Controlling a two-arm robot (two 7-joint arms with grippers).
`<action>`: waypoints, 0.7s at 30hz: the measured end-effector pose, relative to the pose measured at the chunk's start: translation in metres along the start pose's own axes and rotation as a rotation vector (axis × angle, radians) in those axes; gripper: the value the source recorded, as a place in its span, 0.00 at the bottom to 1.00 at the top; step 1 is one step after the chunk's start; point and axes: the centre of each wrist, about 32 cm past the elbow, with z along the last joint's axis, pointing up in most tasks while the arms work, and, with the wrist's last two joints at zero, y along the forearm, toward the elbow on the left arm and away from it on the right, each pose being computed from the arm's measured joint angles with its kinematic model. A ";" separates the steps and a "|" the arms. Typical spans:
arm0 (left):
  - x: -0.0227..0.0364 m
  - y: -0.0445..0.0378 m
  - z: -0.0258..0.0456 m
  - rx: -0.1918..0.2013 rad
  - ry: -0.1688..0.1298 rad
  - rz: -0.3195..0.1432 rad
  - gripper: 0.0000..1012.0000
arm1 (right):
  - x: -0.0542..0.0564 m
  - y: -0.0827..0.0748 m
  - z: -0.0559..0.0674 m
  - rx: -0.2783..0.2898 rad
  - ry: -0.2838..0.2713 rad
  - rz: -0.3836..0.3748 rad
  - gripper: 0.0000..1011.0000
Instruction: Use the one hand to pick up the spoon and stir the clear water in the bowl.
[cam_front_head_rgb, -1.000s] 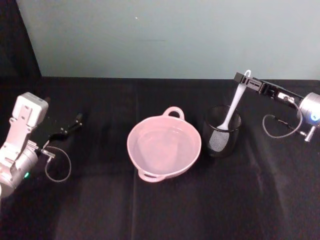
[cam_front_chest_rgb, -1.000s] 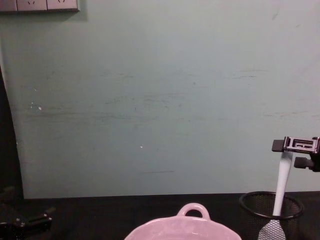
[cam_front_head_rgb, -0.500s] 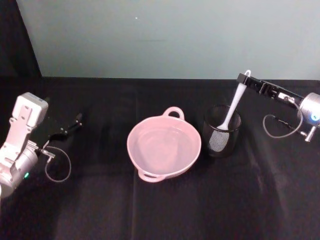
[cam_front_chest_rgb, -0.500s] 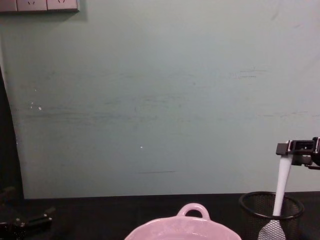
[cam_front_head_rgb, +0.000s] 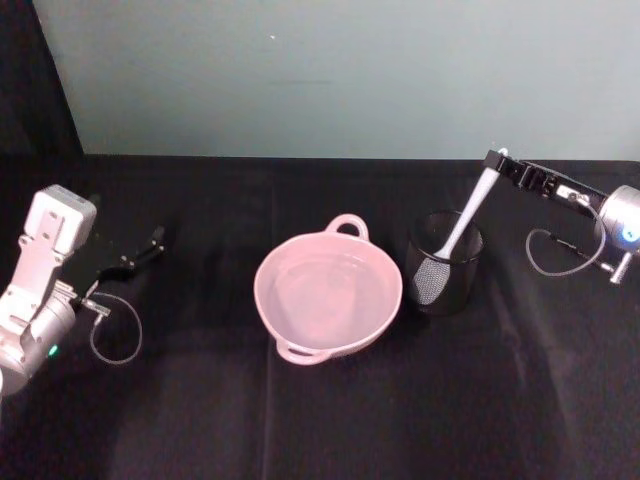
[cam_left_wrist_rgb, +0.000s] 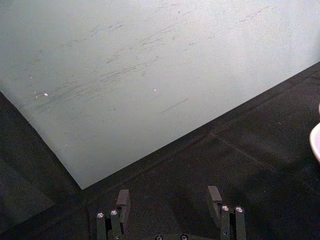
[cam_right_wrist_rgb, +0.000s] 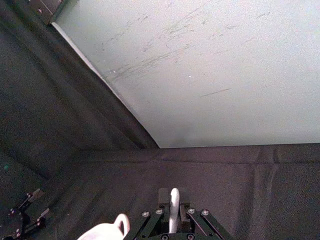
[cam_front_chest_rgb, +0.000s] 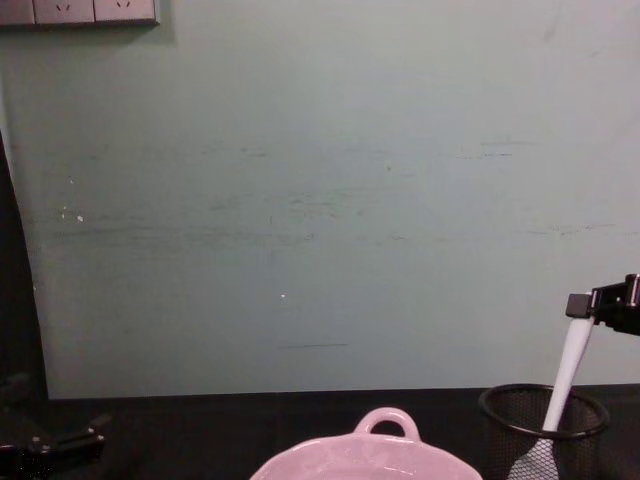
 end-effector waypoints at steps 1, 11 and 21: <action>0.0000 0.0000 0.0000 0.000 0.000 0.000 1.00 | 0.000 0.000 0.000 0.000 0.000 0.000 0.12; 0.0000 0.0000 0.0000 0.000 0.000 0.000 1.00 | -0.007 -0.005 0.004 0.020 -0.049 0.023 0.11; 0.0000 0.0000 0.0000 0.000 0.000 0.000 1.00 | -0.034 -0.022 0.038 0.062 -0.218 0.103 0.11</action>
